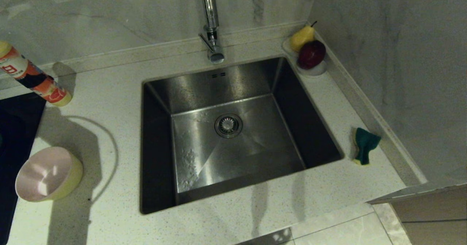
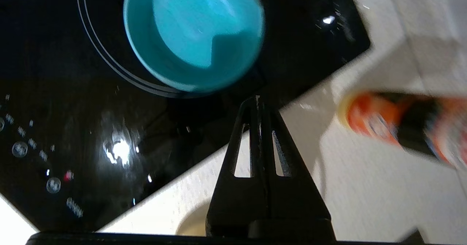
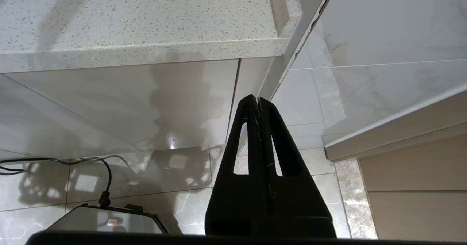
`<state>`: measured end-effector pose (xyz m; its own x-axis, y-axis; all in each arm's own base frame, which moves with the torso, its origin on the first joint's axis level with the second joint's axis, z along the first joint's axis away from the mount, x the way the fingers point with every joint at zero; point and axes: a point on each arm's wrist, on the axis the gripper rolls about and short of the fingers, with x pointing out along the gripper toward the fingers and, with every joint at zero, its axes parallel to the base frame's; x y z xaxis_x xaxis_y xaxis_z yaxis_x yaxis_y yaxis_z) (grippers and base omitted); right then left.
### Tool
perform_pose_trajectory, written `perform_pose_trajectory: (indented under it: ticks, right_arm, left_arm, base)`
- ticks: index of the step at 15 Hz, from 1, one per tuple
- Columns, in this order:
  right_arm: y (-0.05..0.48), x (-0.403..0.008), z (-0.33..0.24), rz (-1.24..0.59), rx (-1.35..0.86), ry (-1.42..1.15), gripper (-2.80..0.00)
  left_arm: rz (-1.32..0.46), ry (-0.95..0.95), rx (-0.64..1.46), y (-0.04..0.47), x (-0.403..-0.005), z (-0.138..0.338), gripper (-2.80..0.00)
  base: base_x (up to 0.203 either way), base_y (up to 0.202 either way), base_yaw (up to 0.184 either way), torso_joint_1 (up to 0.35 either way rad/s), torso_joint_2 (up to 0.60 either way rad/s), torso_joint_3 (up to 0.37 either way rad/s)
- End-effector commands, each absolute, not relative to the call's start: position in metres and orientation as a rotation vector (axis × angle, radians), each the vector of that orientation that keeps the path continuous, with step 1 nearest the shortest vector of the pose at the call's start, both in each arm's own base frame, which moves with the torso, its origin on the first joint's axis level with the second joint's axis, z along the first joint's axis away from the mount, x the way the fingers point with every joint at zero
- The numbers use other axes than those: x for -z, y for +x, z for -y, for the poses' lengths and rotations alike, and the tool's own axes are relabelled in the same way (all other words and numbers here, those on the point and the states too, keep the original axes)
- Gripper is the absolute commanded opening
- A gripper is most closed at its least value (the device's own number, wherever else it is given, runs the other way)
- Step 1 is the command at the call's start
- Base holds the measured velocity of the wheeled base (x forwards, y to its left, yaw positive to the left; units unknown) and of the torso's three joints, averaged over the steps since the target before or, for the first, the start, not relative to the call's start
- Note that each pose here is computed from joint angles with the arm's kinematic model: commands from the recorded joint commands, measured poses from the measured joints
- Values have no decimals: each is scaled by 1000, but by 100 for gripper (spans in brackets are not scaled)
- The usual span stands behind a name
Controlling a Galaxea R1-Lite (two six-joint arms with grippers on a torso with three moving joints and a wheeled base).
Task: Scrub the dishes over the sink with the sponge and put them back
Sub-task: Place the bowl on the bowl
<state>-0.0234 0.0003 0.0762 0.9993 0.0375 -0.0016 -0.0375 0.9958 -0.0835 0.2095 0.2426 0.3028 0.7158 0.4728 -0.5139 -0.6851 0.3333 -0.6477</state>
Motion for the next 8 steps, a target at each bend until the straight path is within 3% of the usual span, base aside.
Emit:
perform_pose_trajectory:
  ticks: [1,8]
  right_arm:
    - [-24,-76,0,3,-38,-84,-280]
    - [-24,-76,0,3,-38,-84,-280]
  left_arm:
    - [-275,-1010,-798,221,-280,-267,0]
    - [-241,-1103,-860,226,-263,-299,0]
  base:
    - [0,0,0,0,0,0]
    - [0,0,0,0,0,0]
